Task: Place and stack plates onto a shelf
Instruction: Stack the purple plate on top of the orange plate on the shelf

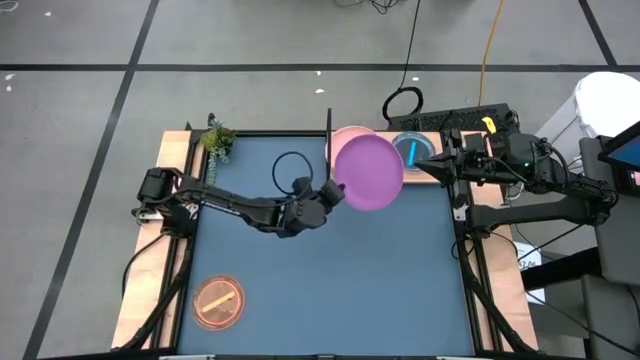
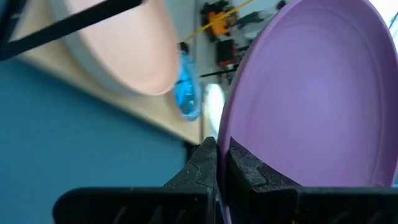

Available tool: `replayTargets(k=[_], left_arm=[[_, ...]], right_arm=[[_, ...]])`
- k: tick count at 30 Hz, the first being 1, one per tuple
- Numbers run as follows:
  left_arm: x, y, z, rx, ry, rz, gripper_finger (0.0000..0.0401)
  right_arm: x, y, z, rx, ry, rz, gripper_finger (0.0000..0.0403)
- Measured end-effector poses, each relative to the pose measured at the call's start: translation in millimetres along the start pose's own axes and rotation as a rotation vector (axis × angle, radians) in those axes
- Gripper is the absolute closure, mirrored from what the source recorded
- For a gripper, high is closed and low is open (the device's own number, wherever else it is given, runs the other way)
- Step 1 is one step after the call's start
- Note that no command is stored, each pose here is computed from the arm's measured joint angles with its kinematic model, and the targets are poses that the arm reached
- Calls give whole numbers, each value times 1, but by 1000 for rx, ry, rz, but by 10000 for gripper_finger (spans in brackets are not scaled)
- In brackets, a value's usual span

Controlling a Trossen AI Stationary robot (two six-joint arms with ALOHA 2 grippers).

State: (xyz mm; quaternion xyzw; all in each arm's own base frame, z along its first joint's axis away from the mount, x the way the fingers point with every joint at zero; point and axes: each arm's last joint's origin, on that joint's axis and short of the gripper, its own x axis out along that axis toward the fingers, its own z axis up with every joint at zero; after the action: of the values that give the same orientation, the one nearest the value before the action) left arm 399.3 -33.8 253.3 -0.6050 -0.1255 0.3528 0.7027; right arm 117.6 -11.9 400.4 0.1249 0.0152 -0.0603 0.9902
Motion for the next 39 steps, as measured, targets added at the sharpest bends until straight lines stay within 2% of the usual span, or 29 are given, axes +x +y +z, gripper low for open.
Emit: replayTargets(k=[6,15,19,21,30,39], left_arm=[[2,17,5,-93,-31,131,390],[42,15,7,-122,-61,87,390],[66,11,-4,-114,-47,105,390],[76,8,-11,-146,-49,99,390],[86,32,-16,-267,-106,239,390],[94,33,-4,-396,-160,238,388]], right_arm=[[0,0,0,0,0,0,403],[1,0,0,0,3,-2,403],[1,0,0,5,3,-3,403],[1,0,0,18,1,-2,403],[-2,0,1,38,-14,2,403],[-4,0,1,27,-11,1,403]])
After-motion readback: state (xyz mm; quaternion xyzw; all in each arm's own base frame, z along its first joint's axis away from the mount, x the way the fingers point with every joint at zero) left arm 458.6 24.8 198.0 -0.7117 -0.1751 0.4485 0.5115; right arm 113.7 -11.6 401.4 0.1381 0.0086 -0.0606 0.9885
